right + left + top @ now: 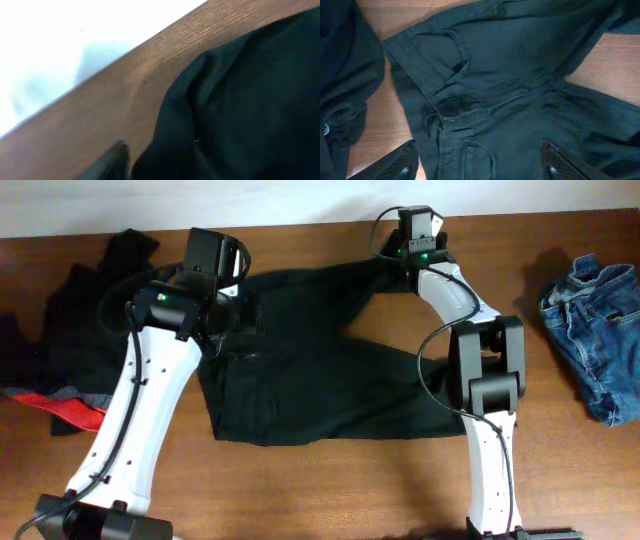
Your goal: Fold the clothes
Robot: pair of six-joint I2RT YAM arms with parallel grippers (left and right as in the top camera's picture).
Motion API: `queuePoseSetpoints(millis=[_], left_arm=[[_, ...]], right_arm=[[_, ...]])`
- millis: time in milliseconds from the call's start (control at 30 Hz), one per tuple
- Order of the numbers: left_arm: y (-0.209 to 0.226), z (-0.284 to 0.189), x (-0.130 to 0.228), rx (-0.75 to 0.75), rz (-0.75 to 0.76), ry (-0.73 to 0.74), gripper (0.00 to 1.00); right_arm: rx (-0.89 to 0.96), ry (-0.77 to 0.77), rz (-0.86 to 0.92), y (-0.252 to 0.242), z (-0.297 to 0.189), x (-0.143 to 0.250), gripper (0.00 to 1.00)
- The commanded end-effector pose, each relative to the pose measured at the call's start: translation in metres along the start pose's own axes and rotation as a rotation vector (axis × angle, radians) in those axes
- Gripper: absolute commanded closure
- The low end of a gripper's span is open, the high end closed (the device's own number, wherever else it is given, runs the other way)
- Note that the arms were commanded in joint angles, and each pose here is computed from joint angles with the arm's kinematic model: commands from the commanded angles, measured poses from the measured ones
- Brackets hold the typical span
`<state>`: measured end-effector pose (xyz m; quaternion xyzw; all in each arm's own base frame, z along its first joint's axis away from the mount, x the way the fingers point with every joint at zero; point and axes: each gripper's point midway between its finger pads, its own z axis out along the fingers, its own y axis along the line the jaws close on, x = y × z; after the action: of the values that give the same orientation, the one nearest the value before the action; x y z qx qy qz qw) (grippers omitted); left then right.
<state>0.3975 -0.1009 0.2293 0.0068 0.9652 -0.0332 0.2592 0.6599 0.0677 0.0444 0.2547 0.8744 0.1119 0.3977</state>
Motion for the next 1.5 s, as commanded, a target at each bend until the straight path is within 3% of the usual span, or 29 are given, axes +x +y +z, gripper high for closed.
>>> queuePoseSetpoints(millis=[0,167,300,533,733,867,1267,1300,1333,1400,1467], left_arm=[[0.005,-0.003,-0.005,-0.03,0.016,-0.019,0.23],[0.004,0.0,-0.004,-0.032,0.017,-0.009,0.23],[0.005,0.001,-0.003,-0.032,0.017,-0.005,0.23],[0.005,0.001,-0.003,-0.033,0.017,-0.005,0.23],[0.005,0.001,-0.003,-0.034,0.017,-0.003,0.23],[0.005,0.002,-0.003,-0.033,0.017,-0.002,0.23],[0.005,0.002,-0.003,-0.033,0.018,-0.002,0.23],[0.005,0.002,-0.003,-0.033,0.031,-0.002,0.23],[0.005,0.002,-0.003,-0.034,0.042,-0.002,0.23],[0.005,0.003,-0.003,-0.034,0.044,0.0,0.22],[0.005,0.004,-0.003,-0.035,0.044,0.004,0.22]], right_arm=[[-0.025,-0.017,0.012,0.011,0.005,0.003,0.73],[-0.051,-0.021,-0.006,0.016,0.004,-0.002,0.96],[-0.085,0.009,-0.042,0.028,-0.01,-0.017,0.96],[-0.08,0.134,-0.086,0.053,-0.096,-0.065,0.96],[-0.005,0.387,-0.053,0.023,-0.13,-0.027,0.96],[0.168,0.552,-0.045,-0.02,-0.15,0.007,0.96],[0.305,0.66,-0.058,-0.048,-0.173,0.028,0.95],[0.332,0.654,-0.064,-0.052,-0.174,0.027,0.87],[0.374,0.638,-0.082,-0.06,-0.175,0.024,0.6],[0.425,0.607,-0.105,-0.069,-0.175,0.018,0.17],[0.437,0.573,-0.108,-0.072,-0.173,0.01,0.08]])
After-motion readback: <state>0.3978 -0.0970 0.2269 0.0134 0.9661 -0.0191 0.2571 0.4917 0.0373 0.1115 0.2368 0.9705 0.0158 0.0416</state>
